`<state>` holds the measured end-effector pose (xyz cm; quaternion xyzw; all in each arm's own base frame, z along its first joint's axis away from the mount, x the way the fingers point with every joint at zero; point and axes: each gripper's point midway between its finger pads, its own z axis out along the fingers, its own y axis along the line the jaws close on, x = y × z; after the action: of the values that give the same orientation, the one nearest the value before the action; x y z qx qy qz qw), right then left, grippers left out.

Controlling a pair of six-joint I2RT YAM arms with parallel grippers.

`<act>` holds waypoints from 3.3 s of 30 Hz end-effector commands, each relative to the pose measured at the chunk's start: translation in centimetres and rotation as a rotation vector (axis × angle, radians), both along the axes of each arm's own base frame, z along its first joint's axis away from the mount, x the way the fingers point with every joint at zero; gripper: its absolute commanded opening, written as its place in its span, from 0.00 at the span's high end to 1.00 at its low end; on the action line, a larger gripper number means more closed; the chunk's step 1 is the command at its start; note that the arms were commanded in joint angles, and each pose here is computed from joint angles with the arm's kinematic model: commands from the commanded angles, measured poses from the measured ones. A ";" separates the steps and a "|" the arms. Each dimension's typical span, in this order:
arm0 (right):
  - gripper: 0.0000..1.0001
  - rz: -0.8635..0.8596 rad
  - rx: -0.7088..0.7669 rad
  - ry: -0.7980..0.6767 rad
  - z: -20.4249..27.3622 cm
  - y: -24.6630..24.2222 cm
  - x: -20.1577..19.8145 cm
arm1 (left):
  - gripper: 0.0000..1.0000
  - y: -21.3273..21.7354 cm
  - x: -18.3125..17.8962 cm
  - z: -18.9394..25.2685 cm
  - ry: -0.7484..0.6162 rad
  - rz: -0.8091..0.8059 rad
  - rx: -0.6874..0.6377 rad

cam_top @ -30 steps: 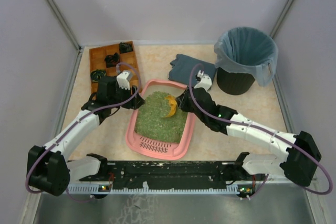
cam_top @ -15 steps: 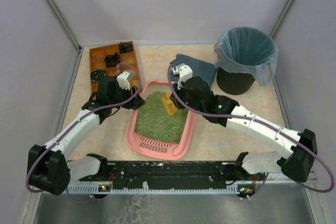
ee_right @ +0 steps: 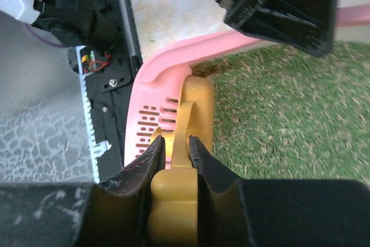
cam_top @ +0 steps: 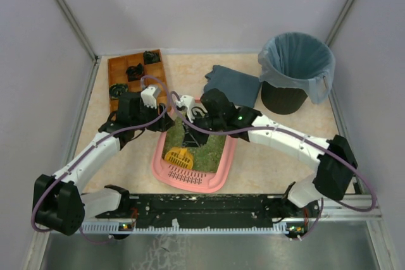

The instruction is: Clean the litter box

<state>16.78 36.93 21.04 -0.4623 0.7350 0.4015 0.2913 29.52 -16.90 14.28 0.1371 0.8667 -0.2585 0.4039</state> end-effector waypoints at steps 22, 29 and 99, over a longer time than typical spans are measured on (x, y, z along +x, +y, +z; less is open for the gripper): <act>1.00 -0.357 -0.187 -0.242 -2.9 -0.3 9.2 | 0.41 0.1 0.7 1.7 -0.041 0.006 -0.008; 1.00 -0.557 -0.208 -0.405 0.3 -3.3 11.9 | 0.42 0.3 0.8 1.6 -0.040 0.016 -0.001; 1.00 -0.910 0.309 0.537 -5.9 -1.6 6.5 | 0.54 -0.9 0.4 0.3 0.026 -0.054 -0.024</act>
<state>24.04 33.23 14.11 0.0599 0.8622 0.3831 0.3258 29.54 -17.33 13.66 0.1414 0.8722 -0.2726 0.3809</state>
